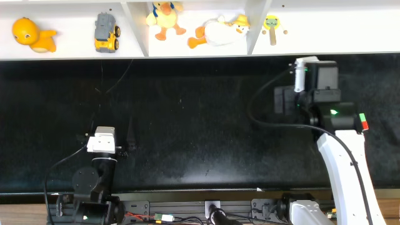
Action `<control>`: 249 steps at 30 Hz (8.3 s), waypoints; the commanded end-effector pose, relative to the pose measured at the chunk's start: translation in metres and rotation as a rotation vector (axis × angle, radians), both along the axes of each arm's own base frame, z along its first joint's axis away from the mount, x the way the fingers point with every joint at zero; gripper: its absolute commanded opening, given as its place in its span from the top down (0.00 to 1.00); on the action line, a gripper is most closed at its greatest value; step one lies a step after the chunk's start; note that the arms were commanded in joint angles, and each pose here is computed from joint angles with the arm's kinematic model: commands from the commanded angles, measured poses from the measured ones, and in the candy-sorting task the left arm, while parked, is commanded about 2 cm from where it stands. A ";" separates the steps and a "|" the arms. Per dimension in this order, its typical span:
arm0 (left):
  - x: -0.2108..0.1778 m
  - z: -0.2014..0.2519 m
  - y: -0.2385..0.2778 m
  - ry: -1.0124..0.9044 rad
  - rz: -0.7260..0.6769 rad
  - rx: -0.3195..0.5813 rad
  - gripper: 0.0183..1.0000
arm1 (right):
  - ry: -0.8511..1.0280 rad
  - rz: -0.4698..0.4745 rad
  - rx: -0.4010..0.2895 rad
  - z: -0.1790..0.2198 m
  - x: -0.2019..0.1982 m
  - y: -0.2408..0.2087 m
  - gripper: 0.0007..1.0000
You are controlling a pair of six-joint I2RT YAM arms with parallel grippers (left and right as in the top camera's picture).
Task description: Store Toys
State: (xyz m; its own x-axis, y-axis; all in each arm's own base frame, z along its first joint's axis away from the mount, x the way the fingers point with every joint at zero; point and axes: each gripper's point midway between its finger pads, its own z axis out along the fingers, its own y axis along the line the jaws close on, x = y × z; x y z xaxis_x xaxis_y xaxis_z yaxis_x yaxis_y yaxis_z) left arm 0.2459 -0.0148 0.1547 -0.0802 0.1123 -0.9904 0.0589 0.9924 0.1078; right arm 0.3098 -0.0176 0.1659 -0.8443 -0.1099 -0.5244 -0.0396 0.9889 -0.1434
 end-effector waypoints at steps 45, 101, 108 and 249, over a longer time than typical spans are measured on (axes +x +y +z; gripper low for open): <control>-0.001 0.001 -0.001 -0.008 -0.008 0.009 0.00 | -0.014 -0.069 0.013 -0.112 -0.053 -0.211 0.01; -0.001 0.001 -0.001 -0.008 -0.008 0.009 0.00 | -0.227 0.038 0.001 -0.005 0.093 -0.160 0.56; -0.001 0.001 -0.001 -0.008 -0.008 0.009 0.00 | -0.224 0.053 0.044 -0.004 0.143 -0.150 0.58; -0.001 0.001 -0.001 -0.008 -0.008 0.009 0.00 | -1.003 -0.055 0.327 0.007 -0.063 0.023 0.00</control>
State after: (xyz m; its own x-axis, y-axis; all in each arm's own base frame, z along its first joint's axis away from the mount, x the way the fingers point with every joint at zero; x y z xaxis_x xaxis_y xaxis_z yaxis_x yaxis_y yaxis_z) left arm 0.2459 -0.0148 0.1547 -0.0802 0.1123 -0.9904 0.0589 0.9924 0.1078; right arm 0.2465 0.0043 0.1769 -0.0056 0.1811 -0.9835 -0.0007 0.9835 0.1811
